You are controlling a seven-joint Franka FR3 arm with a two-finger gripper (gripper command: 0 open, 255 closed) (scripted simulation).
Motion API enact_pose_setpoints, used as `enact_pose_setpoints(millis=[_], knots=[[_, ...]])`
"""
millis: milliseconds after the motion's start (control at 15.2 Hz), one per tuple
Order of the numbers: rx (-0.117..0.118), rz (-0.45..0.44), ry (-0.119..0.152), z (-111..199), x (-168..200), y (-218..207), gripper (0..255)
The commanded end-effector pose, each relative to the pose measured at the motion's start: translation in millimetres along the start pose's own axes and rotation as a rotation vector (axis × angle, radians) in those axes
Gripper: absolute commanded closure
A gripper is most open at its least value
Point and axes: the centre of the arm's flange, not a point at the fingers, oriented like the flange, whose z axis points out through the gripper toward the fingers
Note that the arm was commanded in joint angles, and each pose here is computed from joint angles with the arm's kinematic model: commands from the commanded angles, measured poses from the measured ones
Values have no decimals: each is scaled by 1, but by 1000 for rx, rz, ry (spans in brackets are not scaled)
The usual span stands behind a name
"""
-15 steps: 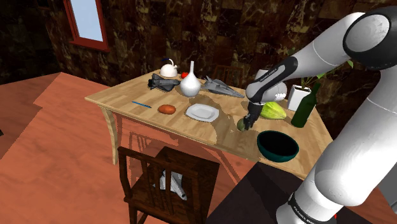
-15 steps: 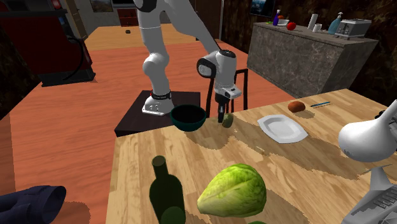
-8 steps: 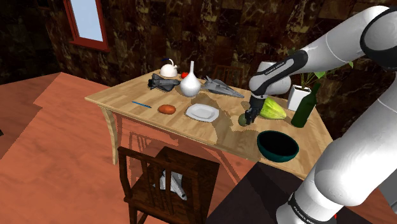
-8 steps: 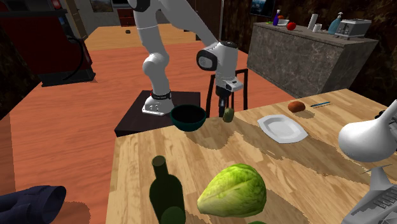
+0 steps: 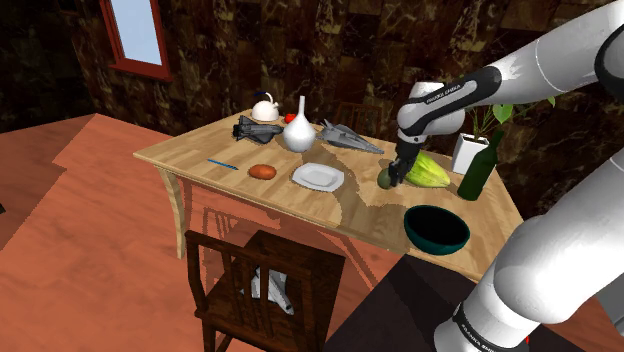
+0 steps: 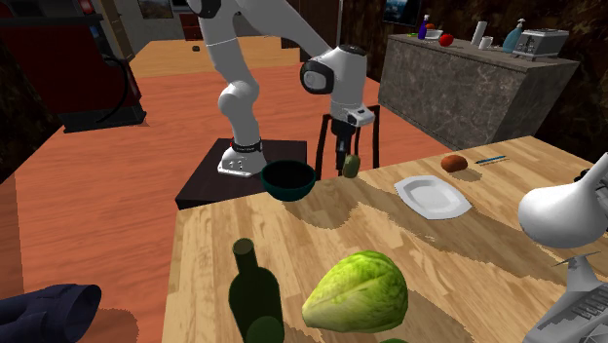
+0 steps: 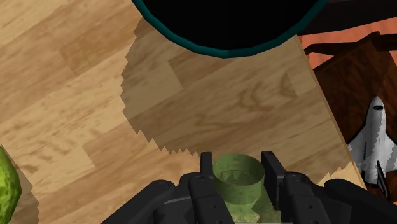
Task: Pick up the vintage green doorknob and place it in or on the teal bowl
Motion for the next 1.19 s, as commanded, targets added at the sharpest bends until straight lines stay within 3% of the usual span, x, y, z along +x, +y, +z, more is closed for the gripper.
enact_pose_setpoints(millis=[0,528,1122], knots=[[0,0,0,-11,0,0,255],[0,0,0,-49,0,0,255],[0,0,0,-52,-119,3,255]])
